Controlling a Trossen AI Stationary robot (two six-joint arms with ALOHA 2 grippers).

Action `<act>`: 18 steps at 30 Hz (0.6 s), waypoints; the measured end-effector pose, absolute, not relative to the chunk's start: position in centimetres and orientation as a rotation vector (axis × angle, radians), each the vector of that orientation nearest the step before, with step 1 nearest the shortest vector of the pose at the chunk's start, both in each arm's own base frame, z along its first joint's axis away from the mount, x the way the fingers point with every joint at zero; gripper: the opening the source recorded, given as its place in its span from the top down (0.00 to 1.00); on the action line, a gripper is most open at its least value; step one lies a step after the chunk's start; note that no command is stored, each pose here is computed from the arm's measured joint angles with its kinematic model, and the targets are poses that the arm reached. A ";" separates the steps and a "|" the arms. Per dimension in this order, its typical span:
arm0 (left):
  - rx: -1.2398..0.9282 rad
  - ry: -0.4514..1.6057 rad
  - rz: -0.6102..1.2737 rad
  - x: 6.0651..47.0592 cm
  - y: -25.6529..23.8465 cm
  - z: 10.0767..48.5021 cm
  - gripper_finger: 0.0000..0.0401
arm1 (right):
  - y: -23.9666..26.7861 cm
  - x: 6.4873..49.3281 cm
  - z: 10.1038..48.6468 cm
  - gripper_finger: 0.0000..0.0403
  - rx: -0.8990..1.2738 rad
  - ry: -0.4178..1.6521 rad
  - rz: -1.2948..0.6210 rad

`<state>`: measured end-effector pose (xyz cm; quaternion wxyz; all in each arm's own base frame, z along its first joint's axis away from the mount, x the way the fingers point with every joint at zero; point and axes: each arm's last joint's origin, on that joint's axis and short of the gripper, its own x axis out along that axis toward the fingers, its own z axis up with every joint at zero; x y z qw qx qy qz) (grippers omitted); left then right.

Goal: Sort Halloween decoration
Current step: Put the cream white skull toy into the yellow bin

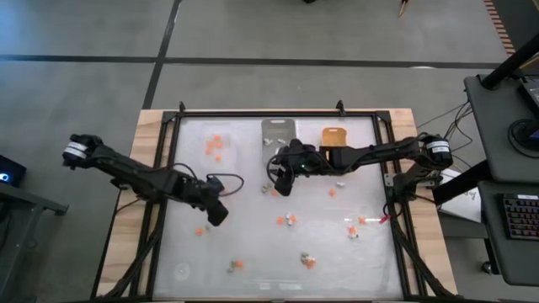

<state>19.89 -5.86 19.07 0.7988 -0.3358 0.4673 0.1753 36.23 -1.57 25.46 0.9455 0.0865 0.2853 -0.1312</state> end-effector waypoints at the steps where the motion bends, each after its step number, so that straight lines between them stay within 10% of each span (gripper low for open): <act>1: -0.720 1.029 0.390 20.0 -6.2 19.1 0.78 | -1.4 36.2 25.4 0.65 0.175 0.586 -0.264; 18: -0.712 1.392 0.603 20.9 -11.6 18.1 0.70 | 0.5 36.1 25.2 0.65 0.165 0.617 -0.217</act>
